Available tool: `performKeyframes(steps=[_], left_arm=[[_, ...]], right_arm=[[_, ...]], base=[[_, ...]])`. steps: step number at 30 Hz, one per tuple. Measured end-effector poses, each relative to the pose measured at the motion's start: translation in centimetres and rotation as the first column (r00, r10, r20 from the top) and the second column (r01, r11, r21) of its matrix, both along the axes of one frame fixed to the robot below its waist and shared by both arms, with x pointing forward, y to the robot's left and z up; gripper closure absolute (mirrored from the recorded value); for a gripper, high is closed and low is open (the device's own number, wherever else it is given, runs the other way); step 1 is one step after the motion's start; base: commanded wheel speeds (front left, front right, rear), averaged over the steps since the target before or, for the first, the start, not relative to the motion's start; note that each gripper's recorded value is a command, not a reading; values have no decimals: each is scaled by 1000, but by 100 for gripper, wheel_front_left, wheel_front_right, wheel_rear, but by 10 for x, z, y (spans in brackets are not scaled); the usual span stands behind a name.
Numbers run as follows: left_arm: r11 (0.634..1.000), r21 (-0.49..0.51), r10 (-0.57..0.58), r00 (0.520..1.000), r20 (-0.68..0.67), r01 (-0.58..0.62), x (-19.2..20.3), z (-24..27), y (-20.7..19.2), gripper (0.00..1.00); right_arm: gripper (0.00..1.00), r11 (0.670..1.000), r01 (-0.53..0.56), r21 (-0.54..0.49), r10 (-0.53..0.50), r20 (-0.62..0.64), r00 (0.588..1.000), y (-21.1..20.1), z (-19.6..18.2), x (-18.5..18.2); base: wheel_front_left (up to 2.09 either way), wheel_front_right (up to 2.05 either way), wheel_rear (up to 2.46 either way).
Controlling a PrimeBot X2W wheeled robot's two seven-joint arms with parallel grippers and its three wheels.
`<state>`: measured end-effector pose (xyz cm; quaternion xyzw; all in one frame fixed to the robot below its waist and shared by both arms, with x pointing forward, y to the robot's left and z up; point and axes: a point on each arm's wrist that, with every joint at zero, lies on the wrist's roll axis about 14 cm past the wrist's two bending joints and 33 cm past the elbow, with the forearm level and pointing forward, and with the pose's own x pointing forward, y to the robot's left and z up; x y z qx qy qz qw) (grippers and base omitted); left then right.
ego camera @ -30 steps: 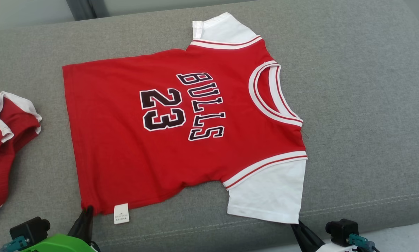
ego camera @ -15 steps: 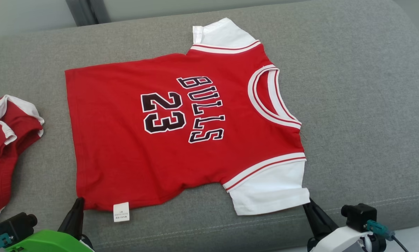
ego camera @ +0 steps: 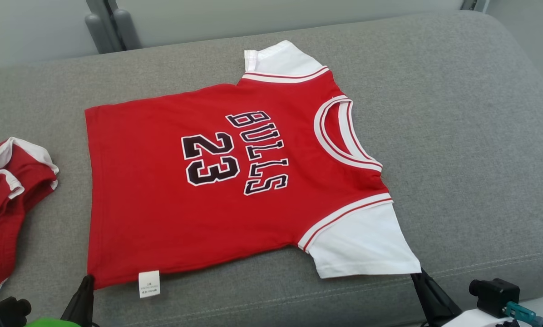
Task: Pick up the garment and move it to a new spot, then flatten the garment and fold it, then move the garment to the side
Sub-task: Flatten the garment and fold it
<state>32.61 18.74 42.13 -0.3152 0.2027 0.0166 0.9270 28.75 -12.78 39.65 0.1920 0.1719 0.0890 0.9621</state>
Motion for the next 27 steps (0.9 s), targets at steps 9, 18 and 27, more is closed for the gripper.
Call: performKeyframes(steps=[9,18,27], left_arm=[[1000,1,3,1000,-14,-3,-8,1,1,100],[1000,-4,7,999,-41,-7,-18,-1,2,100],[999,-4,-33,999,-22,33,-5,11,-3,100]], right_arm=[[100,1000,2,4,-1,-62,998,-9,-5,-23],[100,998,2,64,3,-82,997,0,0,-29],[100,991,6,130,-7,12,1000,0,32,7]], base=[[0,0,0],[0,0,0],[0,0,0]])
